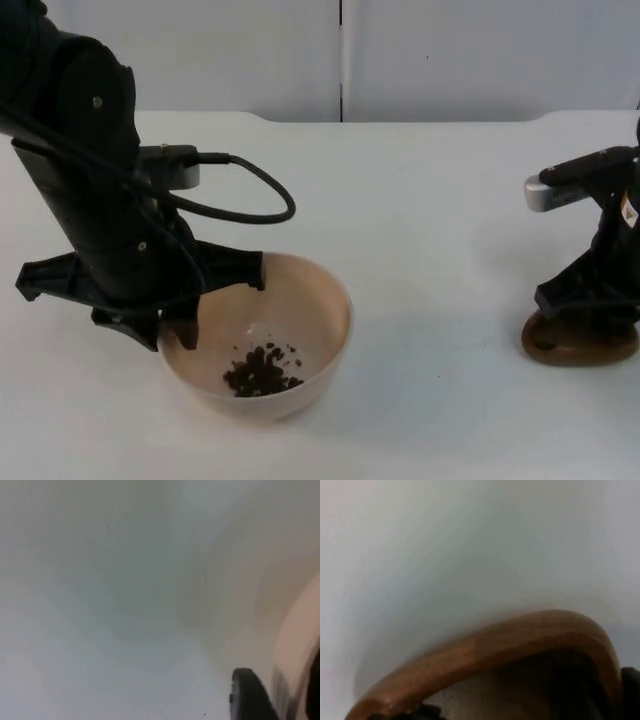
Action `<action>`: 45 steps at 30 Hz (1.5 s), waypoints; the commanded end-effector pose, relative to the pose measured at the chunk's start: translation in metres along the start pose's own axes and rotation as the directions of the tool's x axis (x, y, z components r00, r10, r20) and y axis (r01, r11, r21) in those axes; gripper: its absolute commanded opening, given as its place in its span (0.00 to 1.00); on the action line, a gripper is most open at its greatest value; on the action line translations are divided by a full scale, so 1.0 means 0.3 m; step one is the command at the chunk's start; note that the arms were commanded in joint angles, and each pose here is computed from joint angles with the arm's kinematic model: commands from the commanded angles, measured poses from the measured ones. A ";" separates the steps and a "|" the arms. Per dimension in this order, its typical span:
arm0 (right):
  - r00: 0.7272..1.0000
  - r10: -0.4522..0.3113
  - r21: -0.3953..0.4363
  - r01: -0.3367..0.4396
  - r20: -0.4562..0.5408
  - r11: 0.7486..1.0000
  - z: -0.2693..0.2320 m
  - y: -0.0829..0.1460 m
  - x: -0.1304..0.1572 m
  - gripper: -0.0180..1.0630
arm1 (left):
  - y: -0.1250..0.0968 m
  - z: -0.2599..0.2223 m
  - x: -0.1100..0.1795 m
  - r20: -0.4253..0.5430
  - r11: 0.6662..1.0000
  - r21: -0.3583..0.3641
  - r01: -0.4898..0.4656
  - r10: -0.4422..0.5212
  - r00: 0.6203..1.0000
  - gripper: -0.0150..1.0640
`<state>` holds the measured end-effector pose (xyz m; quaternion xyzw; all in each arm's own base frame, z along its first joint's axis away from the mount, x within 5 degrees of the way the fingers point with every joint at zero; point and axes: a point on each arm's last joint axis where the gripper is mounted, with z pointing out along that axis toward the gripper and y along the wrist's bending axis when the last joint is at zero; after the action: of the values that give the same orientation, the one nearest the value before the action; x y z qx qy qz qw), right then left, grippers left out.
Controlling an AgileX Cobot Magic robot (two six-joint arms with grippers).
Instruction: Pick up the bowl with the left hand and pour the coffee beans from the cup into the bowl with the right hand.
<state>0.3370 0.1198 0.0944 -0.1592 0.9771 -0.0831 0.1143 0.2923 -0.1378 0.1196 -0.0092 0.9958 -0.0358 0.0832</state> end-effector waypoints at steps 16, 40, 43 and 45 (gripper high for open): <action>0.997 0.028 0.002 -0.029 0.073 1.000 -0.097 -0.026 -0.022 0.69 | 0.001 -0.019 -0.004 0.025 1.000 0.013 0.003 -0.003 1.000 0.69; 0.880 0.096 -0.149 -0.029 0.466 0.988 -0.758 -0.136 0.097 0.69 | 0.034 -0.608 0.056 0.495 0.970 0.209 -0.124 0.004 0.869 0.69; 0.833 0.099 -0.179 0.000 0.545 0.984 -0.862 -0.149 0.151 0.69 | 0.053 -0.700 0.094 0.571 0.961 0.227 -0.159 0.001 0.821 0.69; 0.815 0.099 -0.190 0.014 0.571 0.982 -0.895 -0.152 0.171 0.69 | 0.060 -0.730 0.108 0.595 0.958 0.234 -0.167 -0.005 0.804 0.69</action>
<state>0.2441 0.0961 0.3432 -0.1568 0.9090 0.0542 0.3824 0.2278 -0.1077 0.3235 0.0335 0.9090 -0.1623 0.3824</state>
